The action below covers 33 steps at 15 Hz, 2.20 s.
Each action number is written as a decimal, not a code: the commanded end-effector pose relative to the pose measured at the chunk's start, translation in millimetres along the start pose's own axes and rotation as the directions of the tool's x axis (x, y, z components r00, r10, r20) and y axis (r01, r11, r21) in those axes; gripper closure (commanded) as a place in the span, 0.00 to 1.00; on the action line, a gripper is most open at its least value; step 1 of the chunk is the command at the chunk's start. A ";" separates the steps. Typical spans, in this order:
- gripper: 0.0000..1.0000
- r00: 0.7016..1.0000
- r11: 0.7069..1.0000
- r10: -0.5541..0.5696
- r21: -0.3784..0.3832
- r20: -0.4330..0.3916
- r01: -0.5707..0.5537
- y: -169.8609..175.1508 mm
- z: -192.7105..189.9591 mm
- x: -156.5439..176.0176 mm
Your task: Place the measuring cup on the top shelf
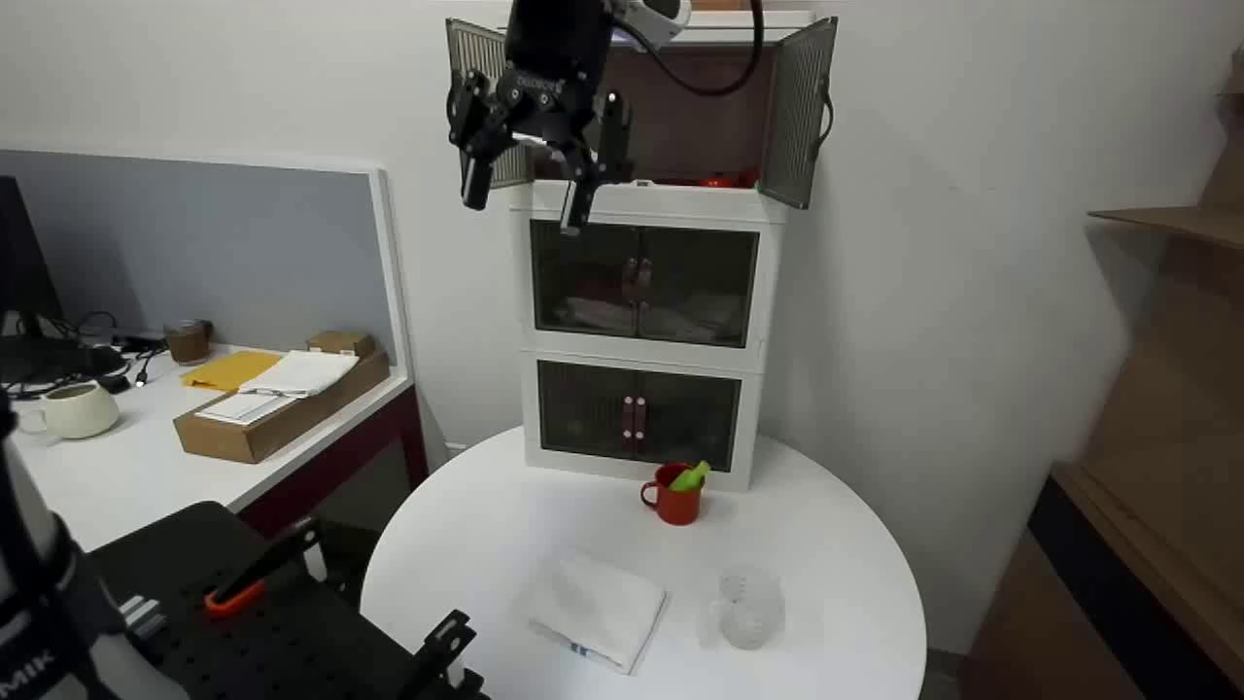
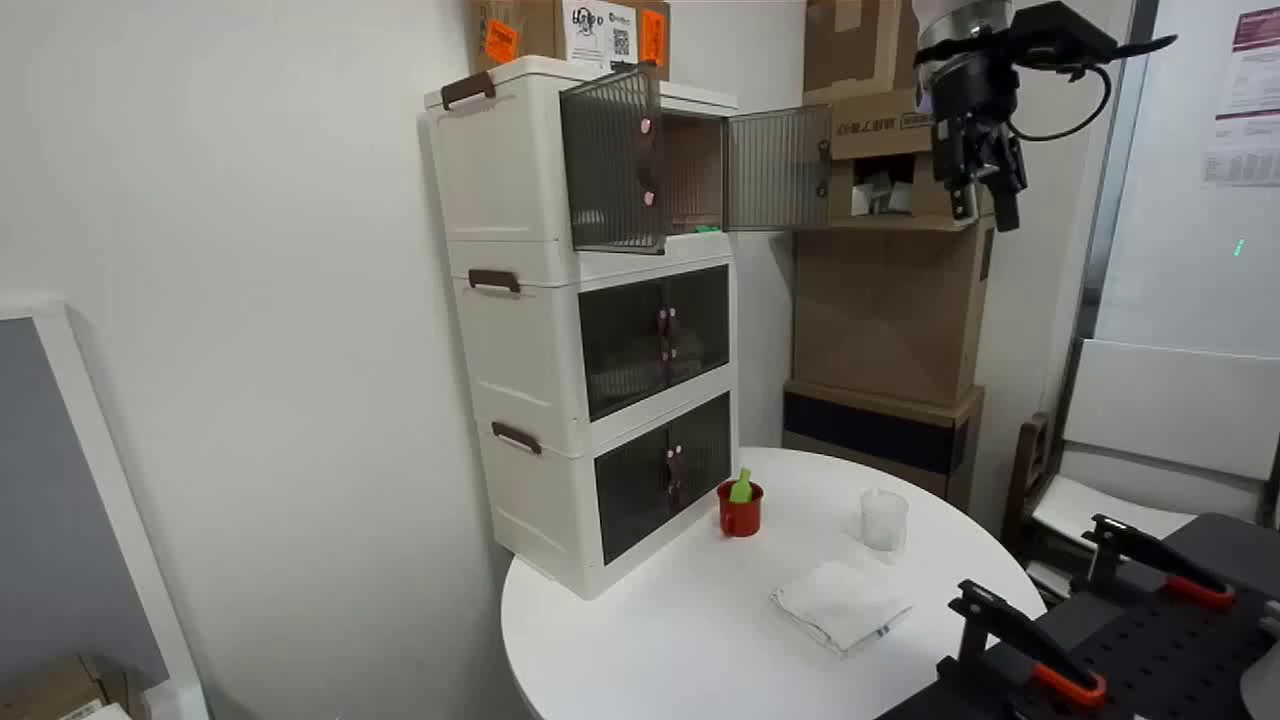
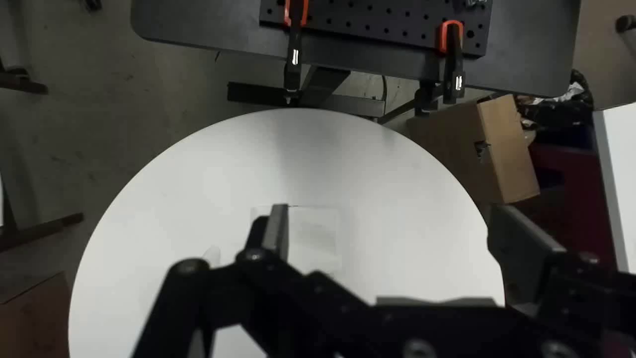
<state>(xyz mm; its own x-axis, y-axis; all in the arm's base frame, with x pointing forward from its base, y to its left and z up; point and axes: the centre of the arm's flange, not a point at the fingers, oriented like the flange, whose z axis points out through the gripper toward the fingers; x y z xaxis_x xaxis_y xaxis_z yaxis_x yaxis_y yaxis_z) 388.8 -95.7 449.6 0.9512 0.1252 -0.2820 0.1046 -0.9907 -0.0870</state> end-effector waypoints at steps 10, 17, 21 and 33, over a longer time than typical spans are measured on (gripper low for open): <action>0.00 0.982 0.997 0.072 0.042 -0.176 -0.065 8.0 44.3 22.2; 0.00 0.880 0.926 0.356 0.246 -0.314 -0.287 89.7 148.1 85.2; 0.00 0.806 0.841 0.536 0.246 -0.252 -0.482 127.9 221.4 118.4; 0.00 0.716 0.719 0.693 0.162 -0.087 -0.676 195.7 381.9 245.1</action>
<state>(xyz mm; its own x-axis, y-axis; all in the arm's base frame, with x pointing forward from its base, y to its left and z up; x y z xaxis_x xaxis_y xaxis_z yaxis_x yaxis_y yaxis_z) 492.6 -220.7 38.8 0.8017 -0.5741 -0.1667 -0.5878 -0.8078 -0.0451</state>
